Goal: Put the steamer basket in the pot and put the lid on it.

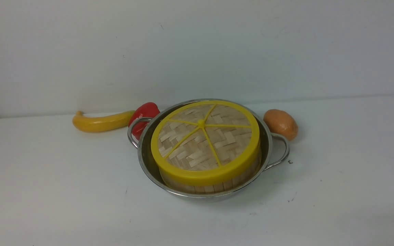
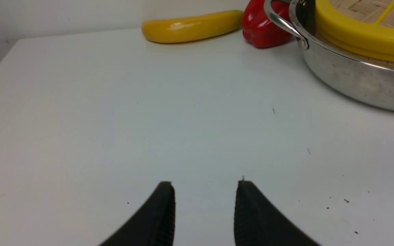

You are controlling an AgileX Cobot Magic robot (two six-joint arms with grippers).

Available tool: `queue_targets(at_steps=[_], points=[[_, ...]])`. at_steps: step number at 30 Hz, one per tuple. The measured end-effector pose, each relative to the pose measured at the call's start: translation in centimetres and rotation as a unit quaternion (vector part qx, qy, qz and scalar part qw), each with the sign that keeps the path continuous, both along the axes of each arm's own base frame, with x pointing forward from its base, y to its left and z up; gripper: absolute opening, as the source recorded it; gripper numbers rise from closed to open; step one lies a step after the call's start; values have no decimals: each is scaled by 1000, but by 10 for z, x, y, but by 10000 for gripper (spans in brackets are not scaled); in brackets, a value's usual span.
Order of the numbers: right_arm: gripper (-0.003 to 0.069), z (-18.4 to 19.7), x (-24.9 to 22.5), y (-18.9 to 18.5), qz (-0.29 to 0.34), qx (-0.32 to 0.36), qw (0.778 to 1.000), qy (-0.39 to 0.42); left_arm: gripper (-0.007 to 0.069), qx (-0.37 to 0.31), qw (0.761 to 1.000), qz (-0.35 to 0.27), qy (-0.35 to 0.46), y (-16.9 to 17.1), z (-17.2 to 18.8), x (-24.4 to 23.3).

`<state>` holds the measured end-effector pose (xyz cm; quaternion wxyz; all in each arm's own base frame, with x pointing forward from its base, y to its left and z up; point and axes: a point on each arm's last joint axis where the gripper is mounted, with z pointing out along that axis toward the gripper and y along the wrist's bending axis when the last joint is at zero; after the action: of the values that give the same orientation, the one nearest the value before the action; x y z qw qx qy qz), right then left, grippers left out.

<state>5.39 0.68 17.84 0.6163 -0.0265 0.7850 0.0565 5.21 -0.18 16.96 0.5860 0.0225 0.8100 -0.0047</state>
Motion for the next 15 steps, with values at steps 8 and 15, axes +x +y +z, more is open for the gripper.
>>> queue_targets(at_steps=[8, 15], points=[[176, 0, 0, 0, 0, 0, 1000, 0, 239, 0, 1000, 0, 0, 0, 0, 0], [181, 0, 0, 0, 0, 0, 1000, 0, 239, 0, 1000, 0, 0, 0, 0, 0]])
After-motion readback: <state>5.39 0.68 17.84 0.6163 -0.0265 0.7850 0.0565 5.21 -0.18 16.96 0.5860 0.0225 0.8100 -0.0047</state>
